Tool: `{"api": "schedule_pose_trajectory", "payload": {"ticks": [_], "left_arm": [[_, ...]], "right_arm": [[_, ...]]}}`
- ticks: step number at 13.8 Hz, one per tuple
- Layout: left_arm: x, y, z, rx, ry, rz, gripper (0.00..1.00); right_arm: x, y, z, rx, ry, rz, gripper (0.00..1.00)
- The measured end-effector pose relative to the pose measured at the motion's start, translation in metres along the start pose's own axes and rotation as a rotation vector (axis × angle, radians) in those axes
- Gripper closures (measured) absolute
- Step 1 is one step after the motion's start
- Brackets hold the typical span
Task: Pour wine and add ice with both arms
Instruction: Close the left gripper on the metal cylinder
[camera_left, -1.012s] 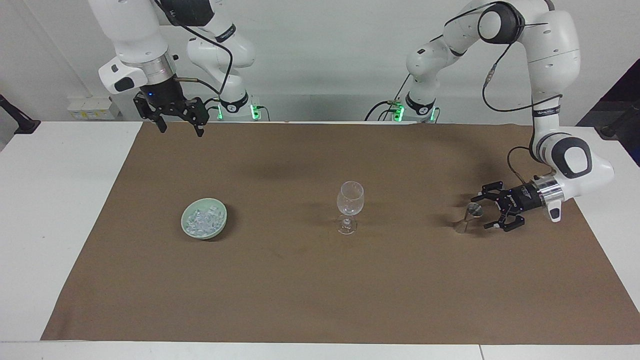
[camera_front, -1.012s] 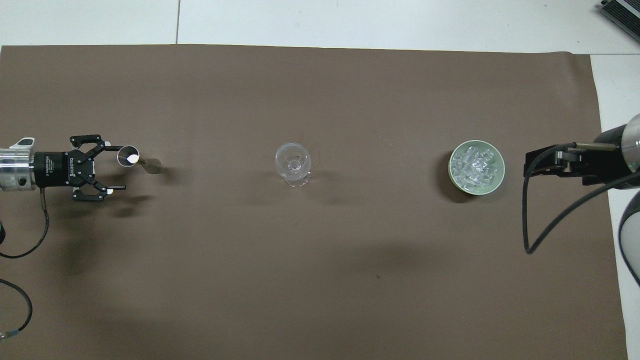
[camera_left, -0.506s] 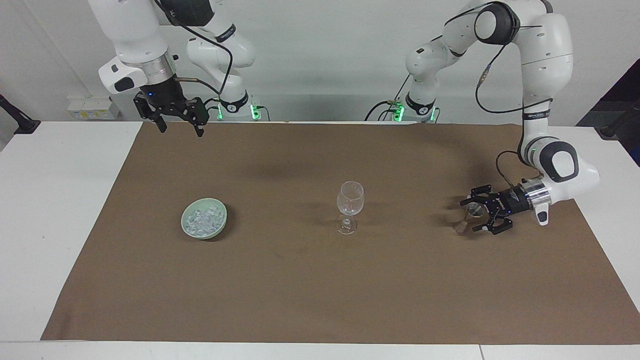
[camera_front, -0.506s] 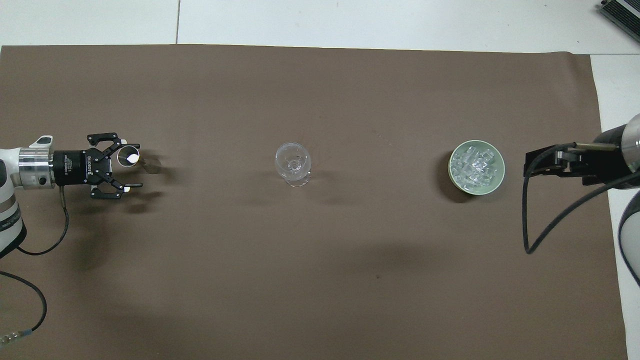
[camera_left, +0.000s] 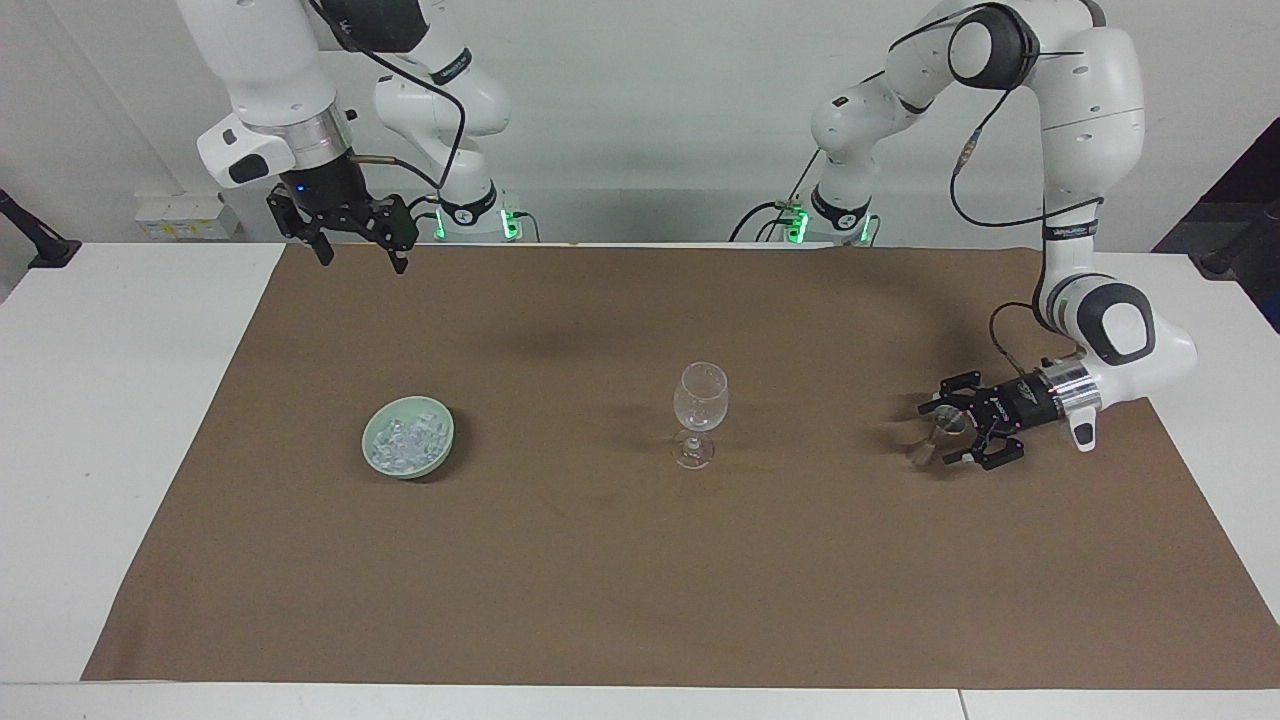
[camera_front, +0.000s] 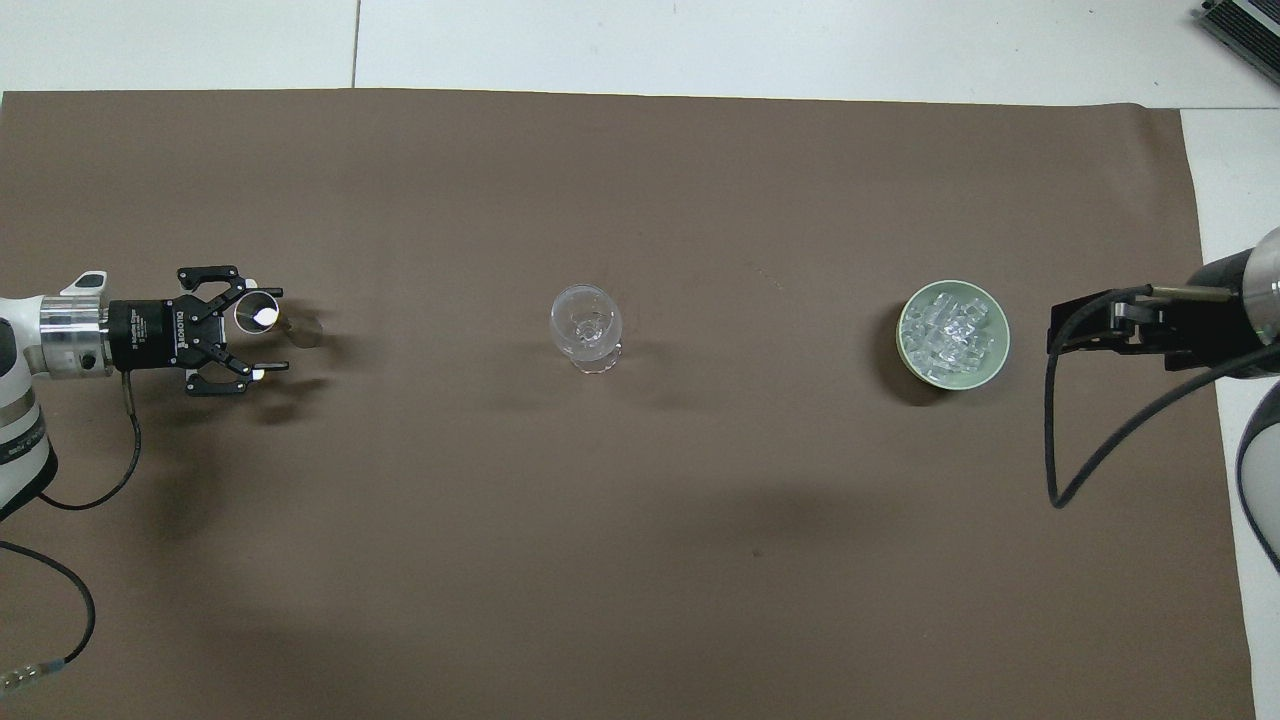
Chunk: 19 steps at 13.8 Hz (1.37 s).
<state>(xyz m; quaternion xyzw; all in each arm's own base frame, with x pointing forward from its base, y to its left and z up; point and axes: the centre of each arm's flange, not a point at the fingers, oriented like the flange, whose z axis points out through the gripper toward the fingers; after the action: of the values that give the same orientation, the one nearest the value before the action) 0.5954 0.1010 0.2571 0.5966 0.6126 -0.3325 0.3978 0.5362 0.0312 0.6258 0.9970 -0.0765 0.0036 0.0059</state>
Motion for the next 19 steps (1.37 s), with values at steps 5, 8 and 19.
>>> {"api": "schedule_pose_trajectory", "payload": {"ticks": [5,8,19], "left_arm": [[-0.0010,0.0003,0.0030,-0.002,-0.001,0.000,0.27],[-0.0006,0.0003,0.0024,-0.003,0.000,-0.001,0.39],[-0.0009,0.0008,0.0020,-0.009,0.000,-0.001,0.70]], "right_arm": [[0.0000,0.0000,0.0000,0.000,0.000,0.000,0.00],[0.0000,0.0000,0.0000,0.000,0.000,0.000,0.00],[0.0000,0.0000,0.0000,0.000,0.000,0.000,0.00]]}}
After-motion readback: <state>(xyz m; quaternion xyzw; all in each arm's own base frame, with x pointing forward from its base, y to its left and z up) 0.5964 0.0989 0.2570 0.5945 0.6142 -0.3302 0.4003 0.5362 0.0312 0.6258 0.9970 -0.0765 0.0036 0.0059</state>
